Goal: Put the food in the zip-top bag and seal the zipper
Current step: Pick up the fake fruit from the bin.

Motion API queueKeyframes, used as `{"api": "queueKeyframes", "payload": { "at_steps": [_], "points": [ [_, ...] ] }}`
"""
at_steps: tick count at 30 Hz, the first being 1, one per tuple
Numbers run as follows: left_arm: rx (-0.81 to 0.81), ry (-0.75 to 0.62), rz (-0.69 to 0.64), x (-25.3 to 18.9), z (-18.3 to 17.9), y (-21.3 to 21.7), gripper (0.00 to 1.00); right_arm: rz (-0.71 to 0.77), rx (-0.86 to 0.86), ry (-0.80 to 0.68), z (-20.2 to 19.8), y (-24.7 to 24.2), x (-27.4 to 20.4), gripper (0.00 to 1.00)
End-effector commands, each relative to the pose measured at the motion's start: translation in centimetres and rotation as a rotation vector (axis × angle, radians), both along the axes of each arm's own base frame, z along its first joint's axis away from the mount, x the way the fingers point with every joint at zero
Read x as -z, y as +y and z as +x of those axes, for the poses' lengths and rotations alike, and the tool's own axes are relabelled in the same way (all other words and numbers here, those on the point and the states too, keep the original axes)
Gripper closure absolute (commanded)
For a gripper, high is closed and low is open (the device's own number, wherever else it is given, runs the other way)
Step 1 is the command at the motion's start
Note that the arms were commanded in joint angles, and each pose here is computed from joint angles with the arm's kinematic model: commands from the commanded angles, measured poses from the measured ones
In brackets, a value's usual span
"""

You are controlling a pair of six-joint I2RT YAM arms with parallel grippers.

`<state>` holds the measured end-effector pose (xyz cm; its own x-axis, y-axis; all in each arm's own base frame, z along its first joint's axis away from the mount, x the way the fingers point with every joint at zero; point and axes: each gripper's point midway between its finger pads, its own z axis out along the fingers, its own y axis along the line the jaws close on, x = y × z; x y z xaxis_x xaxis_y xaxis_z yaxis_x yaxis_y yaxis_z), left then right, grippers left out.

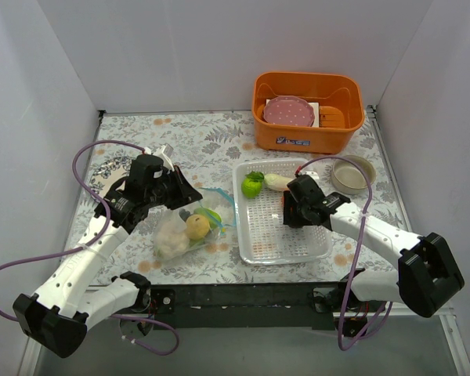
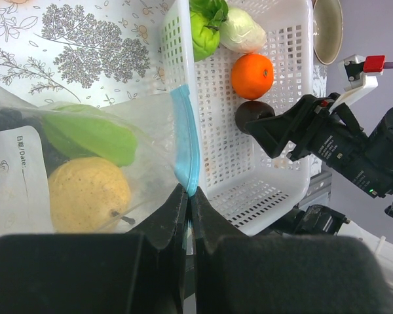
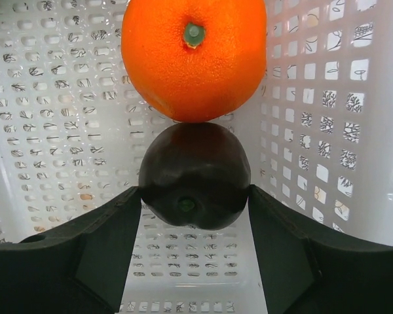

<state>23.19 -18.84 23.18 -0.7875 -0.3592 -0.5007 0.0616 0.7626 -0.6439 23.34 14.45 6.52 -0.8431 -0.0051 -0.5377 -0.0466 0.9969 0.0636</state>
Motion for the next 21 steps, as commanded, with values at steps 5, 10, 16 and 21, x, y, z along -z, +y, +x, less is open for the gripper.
{"api": "queueKeyframes", "payload": {
  "at_steps": [5, 10, 16, 21],
  "points": [
    [0.014, -0.020, -0.029, -0.8, 0.1, -0.4, 1.00, 0.095, -0.041, -0.047, 0.7, 1.7, -0.7, 0.27],
    [0.024, -0.019, -0.027, -0.9, 0.2, -0.6, 1.00, 0.070, -0.055, -0.046, 1.3, 1.9, -0.7, 0.14],
    [0.026, -0.017, -0.029, -0.9, 0.1, -0.6, 1.00, 0.054, -0.070, -0.032, 1.7, 2.1, -0.2, 0.23],
    [0.026, -0.013, -0.030, -0.7, -0.1, -0.5, 1.00, 0.095, -0.077, -0.043, 1.6, 2.6, -0.7, 0.45]
  ]
}}
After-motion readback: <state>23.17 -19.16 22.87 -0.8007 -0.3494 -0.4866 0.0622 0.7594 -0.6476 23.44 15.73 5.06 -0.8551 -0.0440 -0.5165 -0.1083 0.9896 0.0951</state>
